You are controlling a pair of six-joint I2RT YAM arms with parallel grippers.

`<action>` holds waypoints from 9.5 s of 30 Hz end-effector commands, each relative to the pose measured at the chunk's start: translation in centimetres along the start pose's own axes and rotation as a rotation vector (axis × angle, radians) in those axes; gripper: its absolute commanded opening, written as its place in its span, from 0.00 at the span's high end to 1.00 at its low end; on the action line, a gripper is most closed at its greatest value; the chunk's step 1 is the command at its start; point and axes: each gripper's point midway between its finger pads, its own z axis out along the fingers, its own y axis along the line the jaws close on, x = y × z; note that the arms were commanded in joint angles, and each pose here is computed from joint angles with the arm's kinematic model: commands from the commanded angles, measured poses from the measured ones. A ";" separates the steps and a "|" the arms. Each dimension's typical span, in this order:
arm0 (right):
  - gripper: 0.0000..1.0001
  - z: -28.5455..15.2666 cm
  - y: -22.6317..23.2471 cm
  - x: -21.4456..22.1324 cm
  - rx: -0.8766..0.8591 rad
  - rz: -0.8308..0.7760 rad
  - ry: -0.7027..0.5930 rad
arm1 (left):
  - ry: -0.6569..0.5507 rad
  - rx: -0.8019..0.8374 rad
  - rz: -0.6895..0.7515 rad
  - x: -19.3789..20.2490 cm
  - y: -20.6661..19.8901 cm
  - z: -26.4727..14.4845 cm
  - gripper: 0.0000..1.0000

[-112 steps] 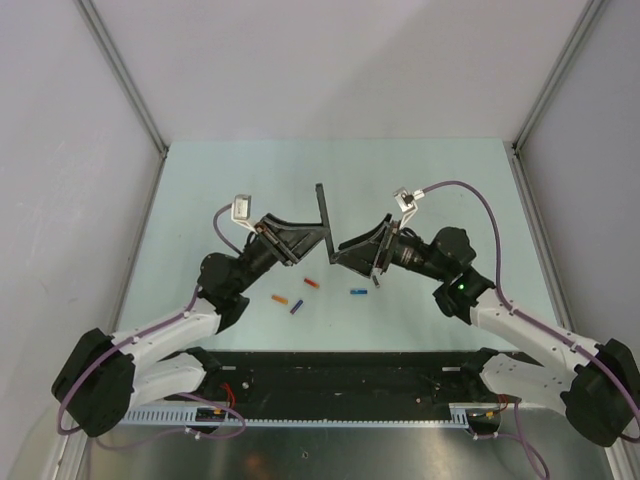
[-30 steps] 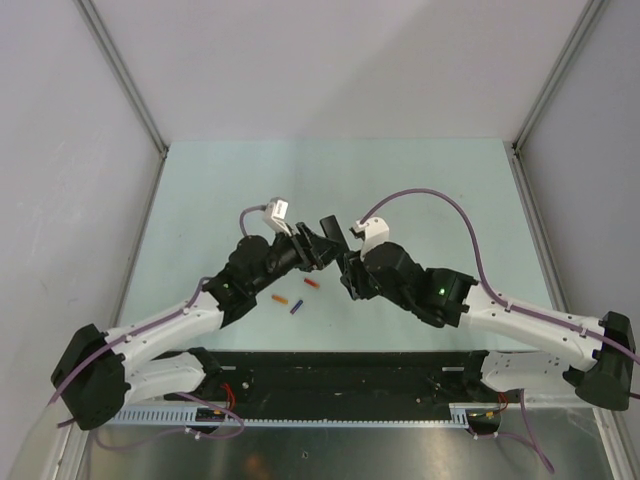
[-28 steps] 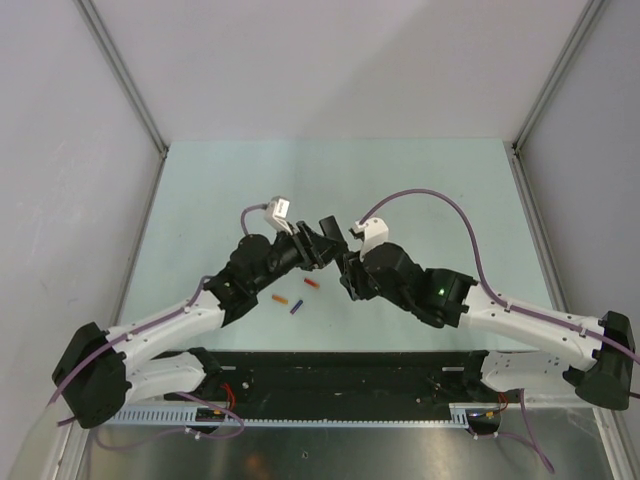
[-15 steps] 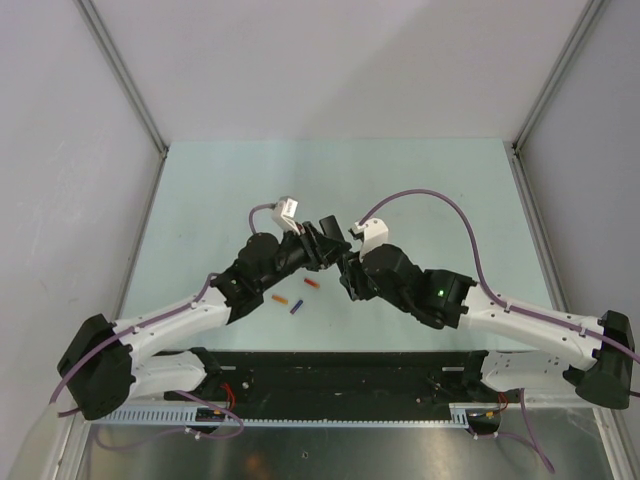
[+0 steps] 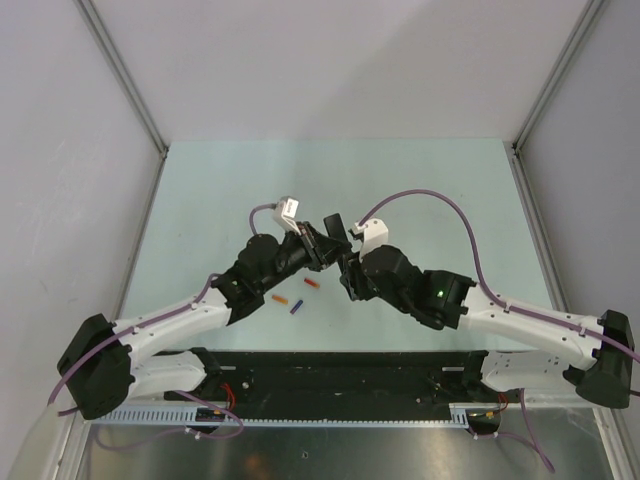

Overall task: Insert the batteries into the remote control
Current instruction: Adjust the remote control, then remove the battery cover from the remote control, then place the battery cover at the center of the board, then adjust the battery at the center of the board.

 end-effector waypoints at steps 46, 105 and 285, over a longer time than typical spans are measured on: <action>0.25 1.3 3.9 -7.6 -0.654 0.715 -0.144 | -0.408 0.151 0.032 -6.6 -0.8 -6.2 1.00; 0.19 -0.8 -0.4 -6.3 -0.164 0.336 -0.067 | -0.211 0.135 -0.143 -4.2 1.2 -4.7 1.00; 0.48 12.6 -7.5 12.7 0.370 0.223 0.407 | -0.092 0.131 -0.326 2.0 6.1 -11.2 1.00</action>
